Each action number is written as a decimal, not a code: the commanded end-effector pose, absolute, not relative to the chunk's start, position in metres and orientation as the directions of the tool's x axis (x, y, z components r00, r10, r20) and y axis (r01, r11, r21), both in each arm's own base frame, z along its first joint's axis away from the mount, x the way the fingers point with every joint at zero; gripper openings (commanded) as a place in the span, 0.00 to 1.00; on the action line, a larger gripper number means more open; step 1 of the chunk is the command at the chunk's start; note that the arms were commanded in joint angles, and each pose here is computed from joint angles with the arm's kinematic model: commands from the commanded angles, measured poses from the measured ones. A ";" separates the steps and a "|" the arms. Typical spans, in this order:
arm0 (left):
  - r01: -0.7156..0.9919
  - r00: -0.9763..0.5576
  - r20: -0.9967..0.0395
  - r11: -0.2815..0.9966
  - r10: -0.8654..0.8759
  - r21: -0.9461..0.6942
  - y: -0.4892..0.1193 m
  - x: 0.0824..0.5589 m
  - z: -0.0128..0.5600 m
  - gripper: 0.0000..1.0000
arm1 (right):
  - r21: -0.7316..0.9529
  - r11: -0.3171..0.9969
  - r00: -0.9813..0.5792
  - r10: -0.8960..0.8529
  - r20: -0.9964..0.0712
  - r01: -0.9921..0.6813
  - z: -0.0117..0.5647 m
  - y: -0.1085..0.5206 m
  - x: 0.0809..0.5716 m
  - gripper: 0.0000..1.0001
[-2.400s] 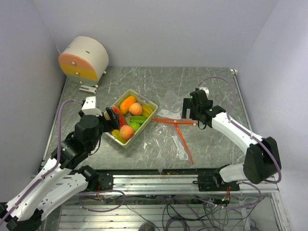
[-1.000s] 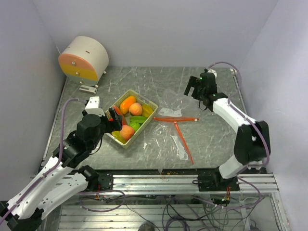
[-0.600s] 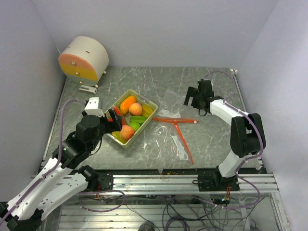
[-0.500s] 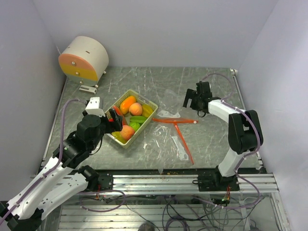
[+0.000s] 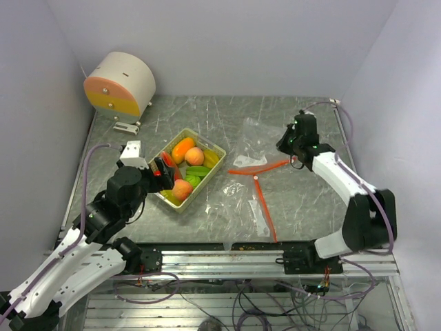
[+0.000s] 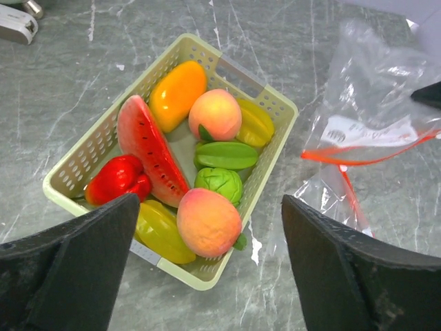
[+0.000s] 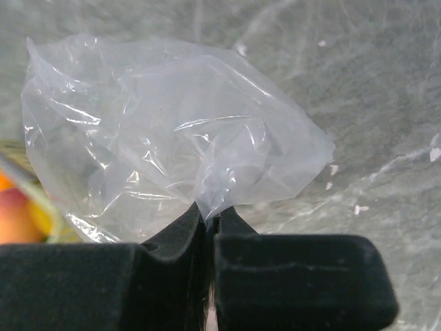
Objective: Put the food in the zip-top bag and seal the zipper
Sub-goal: Pick up the zipper food storage bag at the center of the board.
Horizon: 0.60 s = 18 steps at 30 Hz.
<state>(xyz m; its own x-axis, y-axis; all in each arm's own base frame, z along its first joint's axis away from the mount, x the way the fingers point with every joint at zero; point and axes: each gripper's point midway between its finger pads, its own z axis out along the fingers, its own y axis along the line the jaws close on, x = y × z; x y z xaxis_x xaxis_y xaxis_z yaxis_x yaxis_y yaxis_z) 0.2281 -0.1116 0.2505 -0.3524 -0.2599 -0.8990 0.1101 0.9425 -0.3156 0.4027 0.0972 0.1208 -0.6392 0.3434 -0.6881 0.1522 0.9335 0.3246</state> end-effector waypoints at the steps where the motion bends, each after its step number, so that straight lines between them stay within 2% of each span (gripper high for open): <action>1: 0.171 -0.331 -0.894 0.913 -0.302 -0.371 -0.126 0.231 0.262 1.00 | 0.483 0.857 -0.581 0.488 -0.652 0.179 0.171 0.105 0.385 0.00; 3: 0.229 -0.299 -0.897 0.888 -0.325 -0.398 -0.137 0.234 0.271 0.90 | 0.596 0.782 -0.571 0.578 -0.583 0.184 0.183 0.115 0.372 0.00; 4: 0.256 -0.283 -0.897 0.875 -0.339 -0.411 -0.141 0.235 0.275 0.89 | 0.653 0.738 -0.568 0.616 -0.547 0.171 0.190 0.122 0.368 0.00; 9: 0.380 -0.204 -0.881 0.795 -0.426 -0.473 -0.160 0.235 0.302 0.91 | 0.850 0.520 -0.587 0.716 -0.379 0.085 0.238 0.154 0.348 0.00; 15: 0.515 -0.109 -0.854 0.706 -0.509 -0.487 -0.178 0.234 0.316 0.90 | 0.959 0.277 -0.580 0.792 -0.190 0.065 0.273 0.168 0.335 0.00; 18: 0.577 -0.075 -0.842 0.665 -0.534 -0.474 -0.185 0.230 0.316 0.89 | 0.981 0.190 -0.573 0.809 -0.130 0.045 0.286 0.171 0.333 0.00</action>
